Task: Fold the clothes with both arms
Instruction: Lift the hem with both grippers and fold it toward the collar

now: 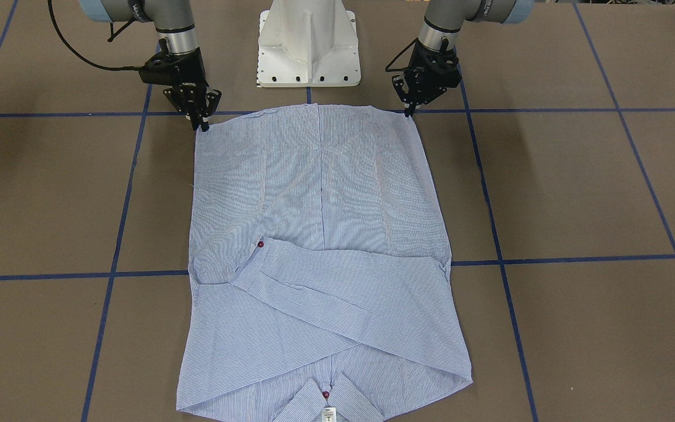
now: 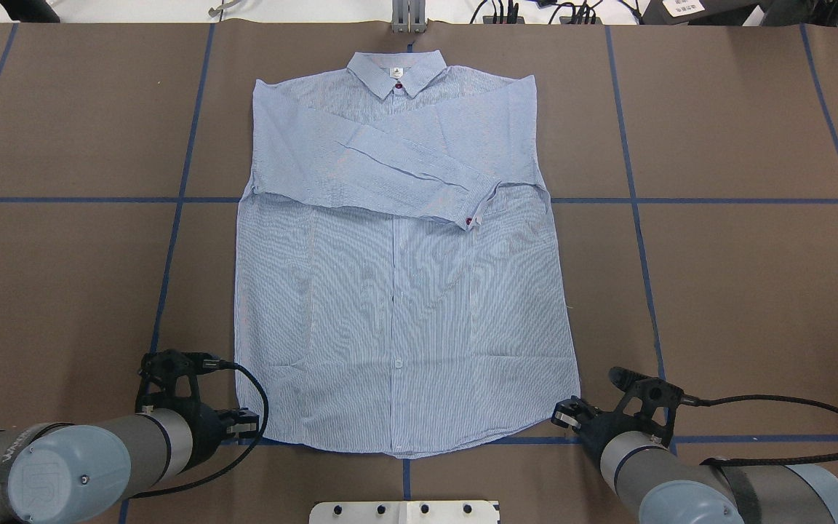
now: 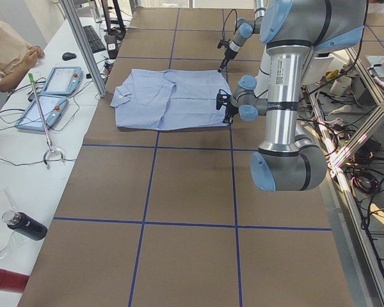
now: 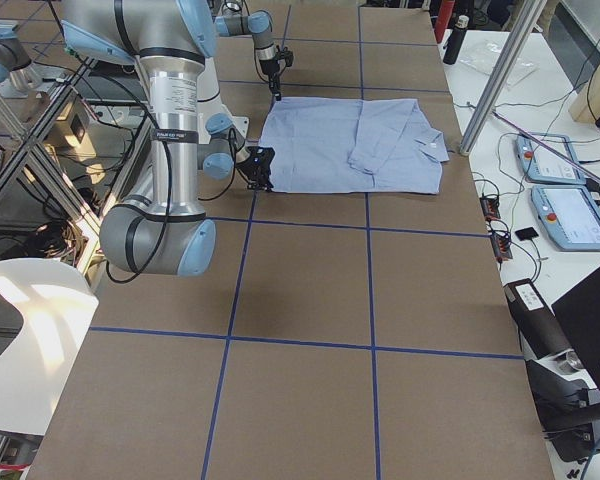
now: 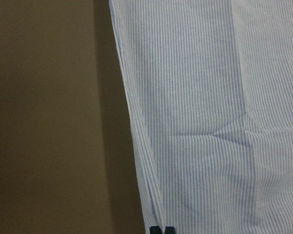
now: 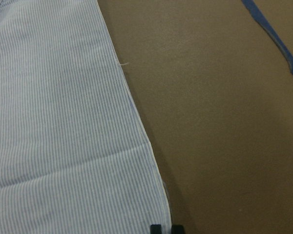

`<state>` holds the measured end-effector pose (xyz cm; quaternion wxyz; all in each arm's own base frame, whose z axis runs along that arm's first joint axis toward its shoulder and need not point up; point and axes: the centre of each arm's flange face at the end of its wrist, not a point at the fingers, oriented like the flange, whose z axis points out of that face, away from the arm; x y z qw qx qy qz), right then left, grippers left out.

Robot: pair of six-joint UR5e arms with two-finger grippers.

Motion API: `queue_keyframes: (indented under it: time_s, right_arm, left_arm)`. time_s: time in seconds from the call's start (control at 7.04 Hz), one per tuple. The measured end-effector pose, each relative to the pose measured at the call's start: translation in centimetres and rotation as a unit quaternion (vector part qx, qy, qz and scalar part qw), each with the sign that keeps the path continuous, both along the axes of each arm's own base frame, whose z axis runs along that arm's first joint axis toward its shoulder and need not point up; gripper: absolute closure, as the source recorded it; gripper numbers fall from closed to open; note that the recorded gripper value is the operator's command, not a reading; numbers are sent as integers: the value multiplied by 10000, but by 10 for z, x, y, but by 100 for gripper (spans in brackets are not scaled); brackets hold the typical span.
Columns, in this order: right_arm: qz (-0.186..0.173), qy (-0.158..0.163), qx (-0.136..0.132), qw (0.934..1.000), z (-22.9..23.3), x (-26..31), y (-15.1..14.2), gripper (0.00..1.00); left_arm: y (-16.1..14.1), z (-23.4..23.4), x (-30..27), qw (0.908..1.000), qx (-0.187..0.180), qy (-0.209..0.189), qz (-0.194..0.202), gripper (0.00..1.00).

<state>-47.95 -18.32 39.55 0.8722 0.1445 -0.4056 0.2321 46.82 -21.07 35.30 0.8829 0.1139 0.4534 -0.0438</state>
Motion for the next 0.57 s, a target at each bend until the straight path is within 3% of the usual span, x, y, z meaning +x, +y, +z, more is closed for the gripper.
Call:
queue_keyframes:
  time_s: [0.28, 0.57]
  right_arm:
    - [9, -62, 26, 10000, -17, 9, -1, 100]
    - [-98, -217, -70, 9997, -89, 60, 2, 100]
  left_arm:
    - [1, -12, -7, 9999, 4, 128, 19, 100]
    - [6, -58, -41, 9985, -8, 531, 129, 100]
